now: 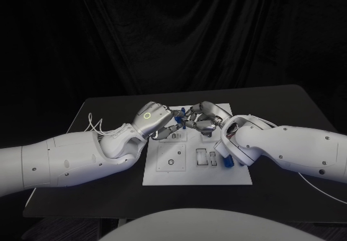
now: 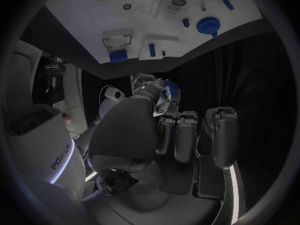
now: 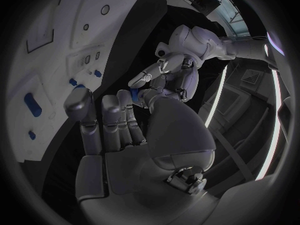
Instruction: Assemble the parts on the task board
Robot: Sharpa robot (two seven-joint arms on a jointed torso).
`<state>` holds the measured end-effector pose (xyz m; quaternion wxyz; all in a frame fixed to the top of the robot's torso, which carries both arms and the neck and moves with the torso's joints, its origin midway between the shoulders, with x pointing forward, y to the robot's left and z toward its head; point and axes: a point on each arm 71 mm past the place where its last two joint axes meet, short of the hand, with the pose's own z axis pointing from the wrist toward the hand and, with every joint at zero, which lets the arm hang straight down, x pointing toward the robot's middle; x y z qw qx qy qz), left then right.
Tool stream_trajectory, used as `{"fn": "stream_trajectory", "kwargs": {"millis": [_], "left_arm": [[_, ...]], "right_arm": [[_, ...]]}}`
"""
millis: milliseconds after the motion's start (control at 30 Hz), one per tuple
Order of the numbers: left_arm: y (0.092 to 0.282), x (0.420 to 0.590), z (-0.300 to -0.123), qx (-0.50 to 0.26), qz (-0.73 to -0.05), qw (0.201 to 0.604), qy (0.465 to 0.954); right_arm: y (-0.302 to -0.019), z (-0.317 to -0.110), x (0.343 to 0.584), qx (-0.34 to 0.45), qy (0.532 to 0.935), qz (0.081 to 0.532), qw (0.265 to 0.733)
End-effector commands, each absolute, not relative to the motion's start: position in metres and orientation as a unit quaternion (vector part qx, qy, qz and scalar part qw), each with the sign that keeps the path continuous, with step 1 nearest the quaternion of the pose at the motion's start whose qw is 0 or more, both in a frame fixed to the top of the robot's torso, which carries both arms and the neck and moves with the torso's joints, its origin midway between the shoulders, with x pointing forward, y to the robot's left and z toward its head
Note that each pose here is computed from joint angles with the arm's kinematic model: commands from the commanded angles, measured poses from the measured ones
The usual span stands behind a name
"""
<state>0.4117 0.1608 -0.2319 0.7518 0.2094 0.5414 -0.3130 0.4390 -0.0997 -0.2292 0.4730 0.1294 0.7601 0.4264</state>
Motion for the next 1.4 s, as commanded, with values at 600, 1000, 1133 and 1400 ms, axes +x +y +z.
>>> {"fn": "stream_trajectory", "kwargs": {"millis": [600, 1000, 1133, 1400], "left_arm": [[0.161, 0.411, -0.228, 0.209, -0.325, 0.762, 0.519], [0.171, 0.415, -0.229, 0.198, -0.31, 0.768, 0.525], [0.175, 0.416, -0.23, 0.198, -0.305, 0.766, 0.529], [0.188, 0.421, -0.234, 0.178, -0.324, 0.747, 0.553]], "right_arm": [[-0.103, -0.228, 0.441, 0.152, 0.743, 0.432, 0.489], [-0.107, -0.229, 0.442, 0.15, 0.744, 0.431, 0.488], [-0.109, -0.228, 0.444, 0.147, 0.74, 0.434, 0.491], [-0.116, -0.223, 0.447, 0.104, 0.715, 0.445, 0.529]]}}
